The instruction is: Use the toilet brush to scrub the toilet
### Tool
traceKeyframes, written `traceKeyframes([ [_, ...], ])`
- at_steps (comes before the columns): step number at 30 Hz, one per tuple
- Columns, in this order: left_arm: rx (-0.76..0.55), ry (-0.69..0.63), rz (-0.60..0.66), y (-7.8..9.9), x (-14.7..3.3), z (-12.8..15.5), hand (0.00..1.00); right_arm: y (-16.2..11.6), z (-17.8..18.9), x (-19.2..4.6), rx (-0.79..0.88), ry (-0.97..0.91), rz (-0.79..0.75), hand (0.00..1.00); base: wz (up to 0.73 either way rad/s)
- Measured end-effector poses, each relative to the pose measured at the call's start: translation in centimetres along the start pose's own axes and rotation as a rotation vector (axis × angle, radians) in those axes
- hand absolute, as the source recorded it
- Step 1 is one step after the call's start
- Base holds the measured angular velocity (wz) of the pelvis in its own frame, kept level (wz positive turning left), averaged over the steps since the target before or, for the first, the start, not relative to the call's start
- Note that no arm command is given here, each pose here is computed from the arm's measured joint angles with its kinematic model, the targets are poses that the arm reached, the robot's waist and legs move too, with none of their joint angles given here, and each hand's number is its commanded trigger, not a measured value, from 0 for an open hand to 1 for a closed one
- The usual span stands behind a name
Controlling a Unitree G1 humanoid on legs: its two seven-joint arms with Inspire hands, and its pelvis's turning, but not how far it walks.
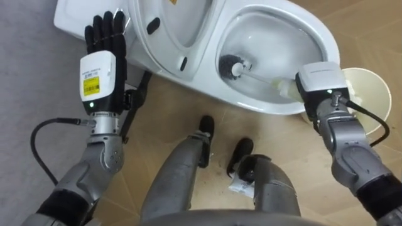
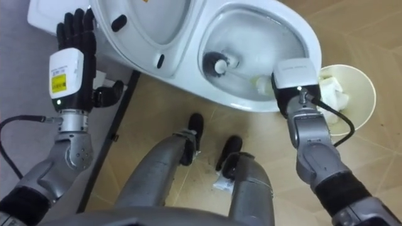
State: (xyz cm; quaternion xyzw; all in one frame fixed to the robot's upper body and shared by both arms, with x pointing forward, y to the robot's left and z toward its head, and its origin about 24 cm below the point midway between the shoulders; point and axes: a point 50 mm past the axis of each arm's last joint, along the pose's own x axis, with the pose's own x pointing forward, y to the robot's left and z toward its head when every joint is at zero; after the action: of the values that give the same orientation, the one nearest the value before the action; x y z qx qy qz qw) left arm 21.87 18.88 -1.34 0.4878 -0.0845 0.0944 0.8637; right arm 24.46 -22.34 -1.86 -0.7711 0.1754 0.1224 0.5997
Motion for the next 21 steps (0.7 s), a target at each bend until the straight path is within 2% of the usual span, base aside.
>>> traceKeyframes([
  [5,-0.037,-0.024,0.007,0.1,0.5,0.3,0.00,0.1,-2.4,2.9,0.064,0.057,0.062,1.00,0.03],
  [10,-0.056,-0.090,0.042,0.7,1.6,1.2,0.00,-0.2,-5.5,5.0,0.434,0.180,0.086,1.00,0.16],
  [13,-0.008,-0.109,0.074,1.1,1.8,1.1,0.00,-1.6,-6.8,5.5,0.552,0.213,0.036,1.00,0.10],
  [17,0.014,-0.104,0.081,1.1,1.8,1.1,0.00,-2.1,-7.1,5.6,0.533,0.211,-0.016,1.00,0.06],
  [21,0.048,-0.105,0.070,0.9,2.1,1.1,0.00,-2.8,-6.4,5.8,0.367,0.172,-0.070,1.00,-0.03],
])
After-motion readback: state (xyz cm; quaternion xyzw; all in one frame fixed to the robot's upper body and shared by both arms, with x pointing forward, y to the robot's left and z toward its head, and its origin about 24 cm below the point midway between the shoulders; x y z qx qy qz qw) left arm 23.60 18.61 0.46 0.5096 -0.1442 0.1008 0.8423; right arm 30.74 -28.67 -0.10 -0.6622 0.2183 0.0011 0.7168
